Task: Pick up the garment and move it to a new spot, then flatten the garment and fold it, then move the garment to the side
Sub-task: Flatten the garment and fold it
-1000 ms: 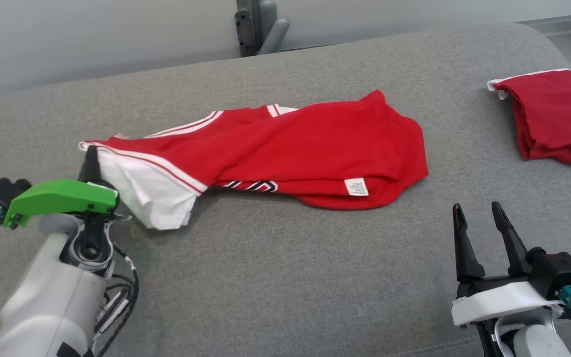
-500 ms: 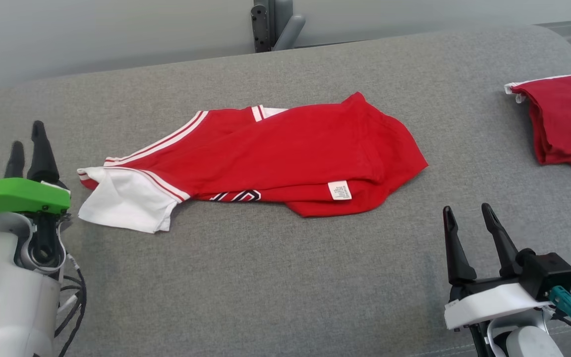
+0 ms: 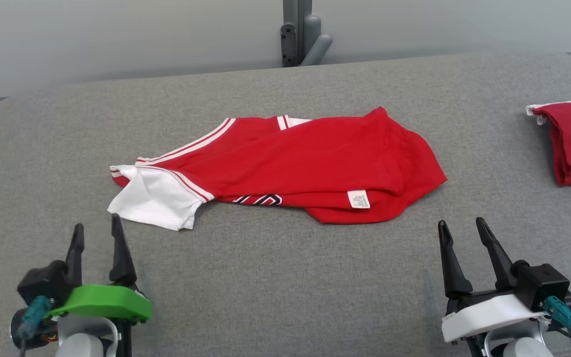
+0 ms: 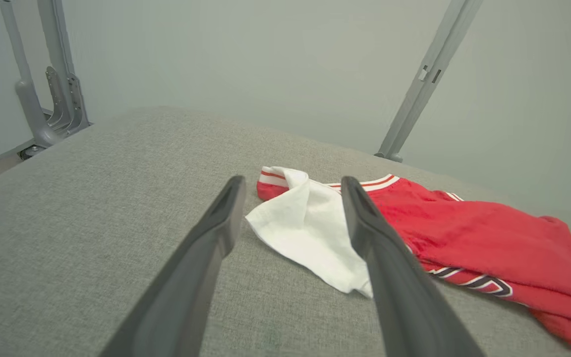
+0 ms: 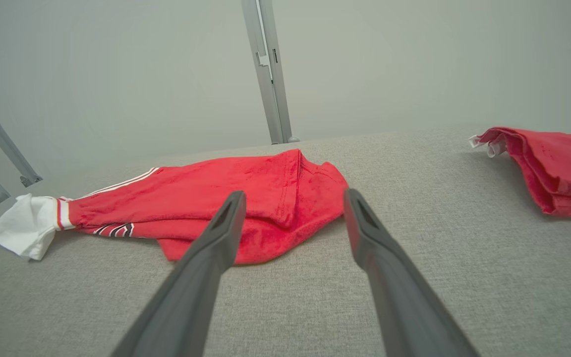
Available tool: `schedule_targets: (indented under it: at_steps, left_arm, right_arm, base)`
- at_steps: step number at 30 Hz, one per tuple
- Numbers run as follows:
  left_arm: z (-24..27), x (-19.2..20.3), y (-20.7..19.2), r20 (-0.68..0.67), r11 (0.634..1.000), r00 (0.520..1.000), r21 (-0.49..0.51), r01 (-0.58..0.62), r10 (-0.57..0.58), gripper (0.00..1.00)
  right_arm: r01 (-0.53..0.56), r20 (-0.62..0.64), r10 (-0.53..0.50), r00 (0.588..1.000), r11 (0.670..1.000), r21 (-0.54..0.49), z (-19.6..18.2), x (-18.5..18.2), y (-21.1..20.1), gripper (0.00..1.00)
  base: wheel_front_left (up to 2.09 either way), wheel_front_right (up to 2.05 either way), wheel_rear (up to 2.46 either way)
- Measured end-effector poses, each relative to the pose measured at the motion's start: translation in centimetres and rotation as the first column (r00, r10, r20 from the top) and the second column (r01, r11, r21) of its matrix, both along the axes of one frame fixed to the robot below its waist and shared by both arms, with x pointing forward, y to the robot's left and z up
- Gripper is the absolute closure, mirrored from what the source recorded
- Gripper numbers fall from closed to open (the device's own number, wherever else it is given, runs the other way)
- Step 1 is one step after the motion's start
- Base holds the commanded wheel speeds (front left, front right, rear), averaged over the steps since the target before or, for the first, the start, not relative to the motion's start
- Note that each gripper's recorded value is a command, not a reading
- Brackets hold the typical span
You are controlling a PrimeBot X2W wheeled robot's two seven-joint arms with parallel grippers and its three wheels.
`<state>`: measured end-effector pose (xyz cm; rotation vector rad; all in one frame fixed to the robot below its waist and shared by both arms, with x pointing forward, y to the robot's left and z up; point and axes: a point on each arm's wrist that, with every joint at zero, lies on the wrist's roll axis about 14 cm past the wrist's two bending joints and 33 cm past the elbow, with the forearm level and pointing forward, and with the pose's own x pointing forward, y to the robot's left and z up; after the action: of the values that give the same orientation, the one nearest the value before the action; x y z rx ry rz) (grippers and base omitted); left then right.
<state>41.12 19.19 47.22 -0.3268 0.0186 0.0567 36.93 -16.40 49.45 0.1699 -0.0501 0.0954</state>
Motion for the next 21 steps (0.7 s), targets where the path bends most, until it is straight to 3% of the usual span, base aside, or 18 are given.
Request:
schedule_targets:
  at_steps: [6,14,21]
  left_arm:
    - [-1.8,-0.9,-0.1,-0.078,0.97,0.995,0.228,0.08,-0.064,0.0]
    - [-3.9,1.9,0.9,-0.191,0.902,0.976,0.397,0.172,-0.102,0.0]
    - [-6.2,4.1,1.8,-0.293,0.876,0.952,0.432,0.216,-0.091,0.0]
  right_arm:
    - [-0.016,0.012,0.016,1.0,1.0,0.0,0.4,-0.1,0.5,0.0]
    - [-0.01,-0.006,0.01,1.0,1.0,-0.011,-0.2,-0.3,0.2,0.0]
    - [0.01,-0.024,-0.011,1.0,1.0,-0.03,-0.8,0.1,-0.8,0.0]
  base:
    - [0.0,0.0,0.0]
    - [0.0,0.0,0.0]
    - [0.0,0.0,0.0]
